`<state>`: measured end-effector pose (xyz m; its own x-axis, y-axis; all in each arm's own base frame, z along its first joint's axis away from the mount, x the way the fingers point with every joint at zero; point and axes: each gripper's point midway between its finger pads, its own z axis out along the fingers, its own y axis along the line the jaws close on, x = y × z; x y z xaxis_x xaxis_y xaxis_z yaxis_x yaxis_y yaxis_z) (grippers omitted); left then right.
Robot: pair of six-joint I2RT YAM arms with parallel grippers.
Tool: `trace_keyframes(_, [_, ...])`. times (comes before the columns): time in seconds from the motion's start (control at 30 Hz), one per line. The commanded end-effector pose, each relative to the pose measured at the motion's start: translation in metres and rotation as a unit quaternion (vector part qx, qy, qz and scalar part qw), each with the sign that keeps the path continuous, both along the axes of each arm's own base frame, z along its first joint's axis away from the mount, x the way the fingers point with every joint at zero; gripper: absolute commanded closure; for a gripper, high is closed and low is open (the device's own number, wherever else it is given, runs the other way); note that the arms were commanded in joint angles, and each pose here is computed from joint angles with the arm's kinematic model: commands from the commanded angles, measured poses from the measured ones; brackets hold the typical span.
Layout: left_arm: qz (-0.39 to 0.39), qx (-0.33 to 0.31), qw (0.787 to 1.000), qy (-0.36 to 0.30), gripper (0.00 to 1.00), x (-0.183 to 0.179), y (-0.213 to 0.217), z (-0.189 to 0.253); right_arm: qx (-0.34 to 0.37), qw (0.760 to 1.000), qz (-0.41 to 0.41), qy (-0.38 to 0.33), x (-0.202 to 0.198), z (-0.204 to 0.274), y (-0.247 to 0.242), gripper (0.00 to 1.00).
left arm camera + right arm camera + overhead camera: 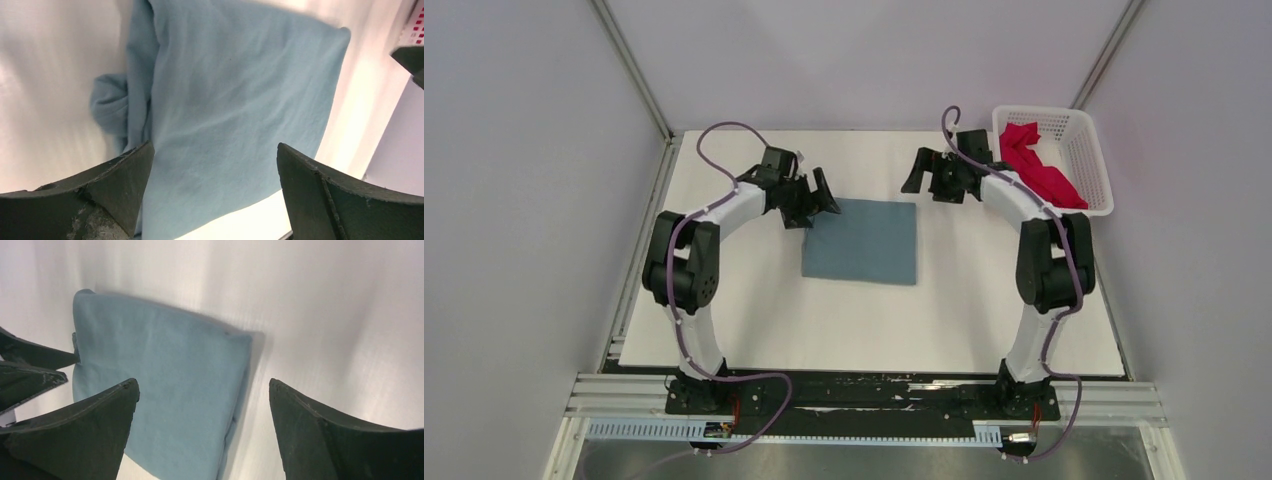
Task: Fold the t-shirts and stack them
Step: Smooth out wrinkles on the folded tshirt, then put the neatly folded tshirt into the corner of the board with the left arm
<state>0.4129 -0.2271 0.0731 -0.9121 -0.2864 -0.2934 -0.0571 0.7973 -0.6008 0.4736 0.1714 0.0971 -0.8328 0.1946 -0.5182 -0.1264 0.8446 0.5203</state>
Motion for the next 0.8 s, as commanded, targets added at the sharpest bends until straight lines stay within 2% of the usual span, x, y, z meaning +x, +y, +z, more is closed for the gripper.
trace_keyframes(0.0, [0.030, 0.050, 0.994, -0.093, 0.00, 0.009, 0.028, 0.048, -0.065, 0.995, -0.051, -0.053, -0.014, 0.031, -0.036, 0.00])
trace_keyframes(0.17, [0.042, 0.107, 0.992, -0.046, 0.00, 0.000, 0.046, 0.014, -0.057, 0.995, -0.065, -0.041, -0.051, 0.028, -0.041, 0.00])
trace_keyframes(0.33, [0.016, 0.099, 0.995, 0.002, 0.00, -0.005, 0.037, -0.017, -0.072, 0.991, -0.091, -0.072, -0.073, 0.050, -0.056, 0.00])
trace_keyframes(0.43, [0.002, 0.079, 0.997, 0.008, 0.03, -0.006, 0.027, -0.030, -0.087, 0.986, -0.105, -0.096, -0.081, 0.067, -0.067, 0.00])
trace_keyframes(0.5, [-0.008, 0.068, 0.998, 0.009, 0.11, -0.008, 0.019, -0.036, -0.091, 0.984, -0.113, -0.108, -0.087, 0.078, -0.071, 0.00])
trace_keyframes(0.63, [-0.024, 0.077, 0.996, 0.022, 0.41, -0.011, 0.006, -0.049, -0.095, 0.980, -0.120, -0.128, -0.091, 0.093, -0.076, 0.00])
trace_keyframes(0.67, [-0.028, 0.080, 0.996, 0.024, 0.54, -0.009, 0.003, -0.052, -0.096, 0.979, -0.122, -0.133, -0.091, 0.096, -0.077, 0.00])
trace_keyframes(0.7, [-0.031, 0.082, 0.996, 0.033, 0.62, -0.012, 0.001, -0.054, -0.097, 0.978, -0.123, -0.139, -0.091, 0.100, -0.078, 0.00])
trace_keyframes(0.73, [-0.033, 0.084, 0.995, 0.040, 0.79, -0.012, 0.001, -0.057, -0.098, 0.977, -0.124, -0.143, -0.091, 0.103, -0.079, 0.00])
trace_keyframes(0.77, [-0.030, 0.091, 0.994, 0.044, 0.89, -0.011, 0.004, -0.058, -0.100, 0.976, -0.125, -0.147, -0.092, 0.106, -0.080, 0.00])
